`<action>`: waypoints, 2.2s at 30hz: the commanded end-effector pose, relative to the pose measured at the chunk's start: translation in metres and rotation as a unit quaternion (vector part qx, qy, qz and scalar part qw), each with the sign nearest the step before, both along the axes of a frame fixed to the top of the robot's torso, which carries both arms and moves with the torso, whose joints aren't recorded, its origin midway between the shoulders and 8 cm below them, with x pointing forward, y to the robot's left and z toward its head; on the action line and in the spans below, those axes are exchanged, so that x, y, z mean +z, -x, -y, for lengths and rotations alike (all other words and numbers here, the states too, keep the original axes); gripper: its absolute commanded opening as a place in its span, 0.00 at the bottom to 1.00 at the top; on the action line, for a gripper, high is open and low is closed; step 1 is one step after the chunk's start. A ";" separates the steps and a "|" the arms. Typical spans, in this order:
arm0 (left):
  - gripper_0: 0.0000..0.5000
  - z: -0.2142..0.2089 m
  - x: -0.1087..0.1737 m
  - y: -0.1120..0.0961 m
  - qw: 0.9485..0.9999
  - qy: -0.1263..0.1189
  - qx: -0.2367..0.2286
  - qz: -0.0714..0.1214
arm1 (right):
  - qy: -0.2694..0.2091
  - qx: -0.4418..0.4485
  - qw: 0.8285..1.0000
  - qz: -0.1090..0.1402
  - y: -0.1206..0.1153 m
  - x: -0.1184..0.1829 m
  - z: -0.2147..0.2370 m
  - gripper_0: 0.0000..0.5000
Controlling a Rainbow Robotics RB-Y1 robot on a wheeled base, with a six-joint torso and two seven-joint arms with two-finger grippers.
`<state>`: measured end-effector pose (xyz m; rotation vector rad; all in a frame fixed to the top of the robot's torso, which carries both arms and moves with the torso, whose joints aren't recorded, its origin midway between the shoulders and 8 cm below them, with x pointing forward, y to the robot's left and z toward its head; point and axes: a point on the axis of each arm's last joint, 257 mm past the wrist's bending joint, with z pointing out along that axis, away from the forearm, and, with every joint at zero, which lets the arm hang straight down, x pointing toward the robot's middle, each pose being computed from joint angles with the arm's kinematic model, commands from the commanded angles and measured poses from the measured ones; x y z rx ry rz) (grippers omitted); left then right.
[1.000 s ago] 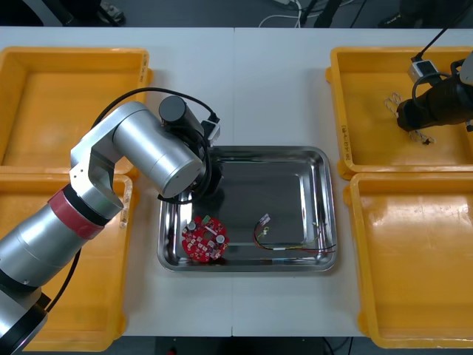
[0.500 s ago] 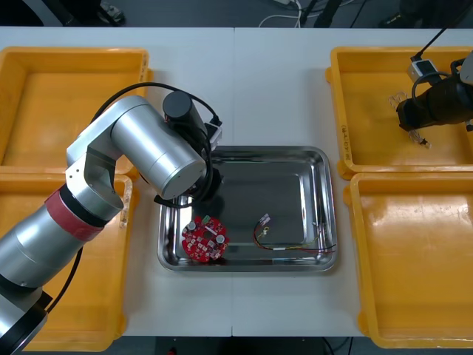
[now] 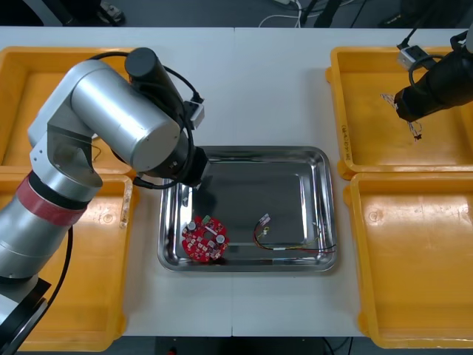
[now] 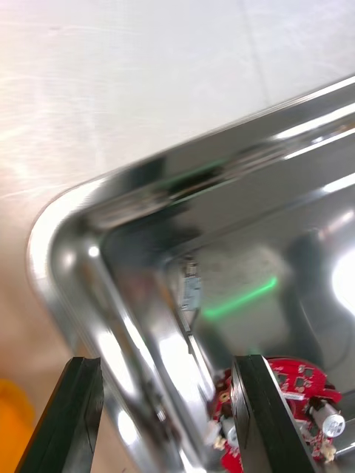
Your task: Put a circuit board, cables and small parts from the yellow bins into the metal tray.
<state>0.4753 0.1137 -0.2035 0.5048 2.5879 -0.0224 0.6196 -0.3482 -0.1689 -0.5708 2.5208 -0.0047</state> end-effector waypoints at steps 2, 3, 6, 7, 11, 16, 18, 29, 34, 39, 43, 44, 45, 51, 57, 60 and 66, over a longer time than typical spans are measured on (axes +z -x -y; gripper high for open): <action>1.00 -0.024 0.056 -0.017 0.999 0.009 0.029 0.034 | 0.023 0.017 0.999 0.023 0.003 0.050 0.007 0.00; 1.00 -0.030 0.059 -0.018 0.999 0.006 0.031 0.034 | 0.027 0.020 0.999 0.022 0.005 0.054 0.007 0.00; 1.00 -0.053 0.071 -0.023 0.999 -0.005 0.038 0.038 | 0.041 0.034 0.999 0.010 0.017 0.068 0.001 0.00; 1.00 -0.059 0.073 -0.023 0.998 -0.007 0.040 0.038 | 0.045 0.036 0.998 0.008 0.021 0.072 0.001 0.00; 1.00 -0.084 0.080 -0.027 0.998 -0.019 0.047 0.038 | 0.055 0.047 0.997 -0.008 0.038 0.087 -0.001 0.00; 1.00 -0.111 0.086 -0.036 0.998 -0.031 0.051 0.034 | 0.069 0.051 0.996 -0.026 0.061 0.097 0.003 0.00; 1.00 -0.122 0.089 -0.042 0.997 -0.032 0.056 0.030 | 0.078 0.057 0.995 -0.029 0.070 0.094 0.003 0.00; 1.00 -0.170 0.099 -0.076 0.995 -0.041 0.081 0.030 | 0.093 0.118 0.989 0.009 0.089 0.104 -0.032 0.00; 1.00 -0.187 0.098 -0.093 0.994 -0.043 0.093 0.040 | 0.102 0.194 0.975 0.026 0.098 0.108 -0.078 0.00; 1.00 -0.199 0.091 -0.107 0.993 -0.039 0.100 0.049 | 0.145 0.257 0.955 0.042 0.109 0.107 -0.121 0.00; 1.00 -0.208 0.083 -0.116 0.993 -0.038 0.095 0.050 | 0.164 0.304 0.937 0.044 0.119 0.098 -0.152 0.00; 1.00 -0.209 0.084 -0.117 0.993 -0.037 0.095 0.052 | 0.165 0.309 0.936 0.042 0.121 0.096 -0.155 0.00; 1.00 -0.211 0.080 -0.119 0.993 -0.037 0.096 0.052 | 0.161 0.325 0.931 0.038 0.125 0.091 -0.165 0.00; 1.00 -0.216 0.070 -0.125 0.994 -0.038 0.093 0.052 | 0.154 0.375 0.914 0.018 0.141 0.069 -0.194 0.00; 1.00 -0.221 0.058 -0.129 0.994 -0.043 0.089 0.049 | 0.168 0.415 0.894 0.026 0.143 0.052 -0.221 0.00; 1.00 -0.224 0.053 -0.135 0.994 -0.045 0.087 0.055 | 0.174 0.432 0.884 0.034 0.143 0.044 -0.234 0.00; 1.00 -0.229 0.039 -0.141 0.993 -0.051 0.084 0.059 | 0.183 0.463 0.866 0.055 0.143 0.026 -0.262 0.00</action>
